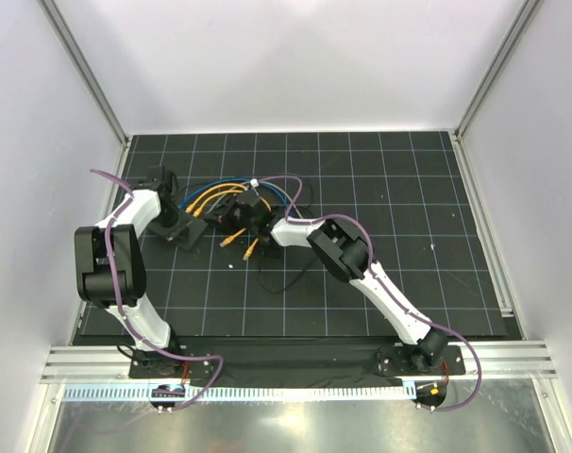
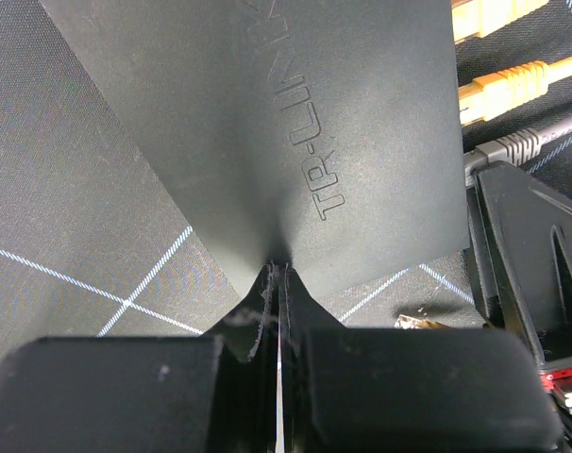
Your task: Pull the plug from the switch port
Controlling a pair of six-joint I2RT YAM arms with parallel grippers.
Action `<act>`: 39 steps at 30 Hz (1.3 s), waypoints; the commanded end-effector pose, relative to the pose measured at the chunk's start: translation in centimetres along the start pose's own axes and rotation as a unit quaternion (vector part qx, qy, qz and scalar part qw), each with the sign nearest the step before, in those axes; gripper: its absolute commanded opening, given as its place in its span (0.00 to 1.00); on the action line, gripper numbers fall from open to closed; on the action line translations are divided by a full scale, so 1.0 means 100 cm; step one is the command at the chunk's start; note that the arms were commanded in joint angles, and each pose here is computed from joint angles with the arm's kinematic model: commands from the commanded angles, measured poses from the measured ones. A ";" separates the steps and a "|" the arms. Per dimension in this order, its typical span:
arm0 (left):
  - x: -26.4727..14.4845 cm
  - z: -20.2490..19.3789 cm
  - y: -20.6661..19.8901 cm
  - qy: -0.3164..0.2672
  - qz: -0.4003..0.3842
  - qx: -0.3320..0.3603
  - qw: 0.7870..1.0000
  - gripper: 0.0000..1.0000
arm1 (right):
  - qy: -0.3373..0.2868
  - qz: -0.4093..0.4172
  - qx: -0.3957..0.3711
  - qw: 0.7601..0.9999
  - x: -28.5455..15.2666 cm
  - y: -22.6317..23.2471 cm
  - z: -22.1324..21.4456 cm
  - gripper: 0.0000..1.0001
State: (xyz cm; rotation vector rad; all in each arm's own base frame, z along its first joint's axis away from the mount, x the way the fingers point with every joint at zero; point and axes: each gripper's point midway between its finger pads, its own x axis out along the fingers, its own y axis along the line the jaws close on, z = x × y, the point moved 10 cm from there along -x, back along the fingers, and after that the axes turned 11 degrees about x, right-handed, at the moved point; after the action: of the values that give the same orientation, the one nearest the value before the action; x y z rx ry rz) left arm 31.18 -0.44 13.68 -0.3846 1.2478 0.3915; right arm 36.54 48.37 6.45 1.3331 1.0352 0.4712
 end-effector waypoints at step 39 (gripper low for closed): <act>-0.046 0.007 -0.002 -0.104 -0.045 0.041 0.993 0.00 | 0.044 0.157 -0.121 0.979 -0.089 0.125 -0.011 0.01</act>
State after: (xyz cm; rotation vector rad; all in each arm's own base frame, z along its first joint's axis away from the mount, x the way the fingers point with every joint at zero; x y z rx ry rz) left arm 30.18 -0.55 16.86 -0.3331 1.1151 0.3412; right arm 35.68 44.51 12.92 1.2441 0.9584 0.6173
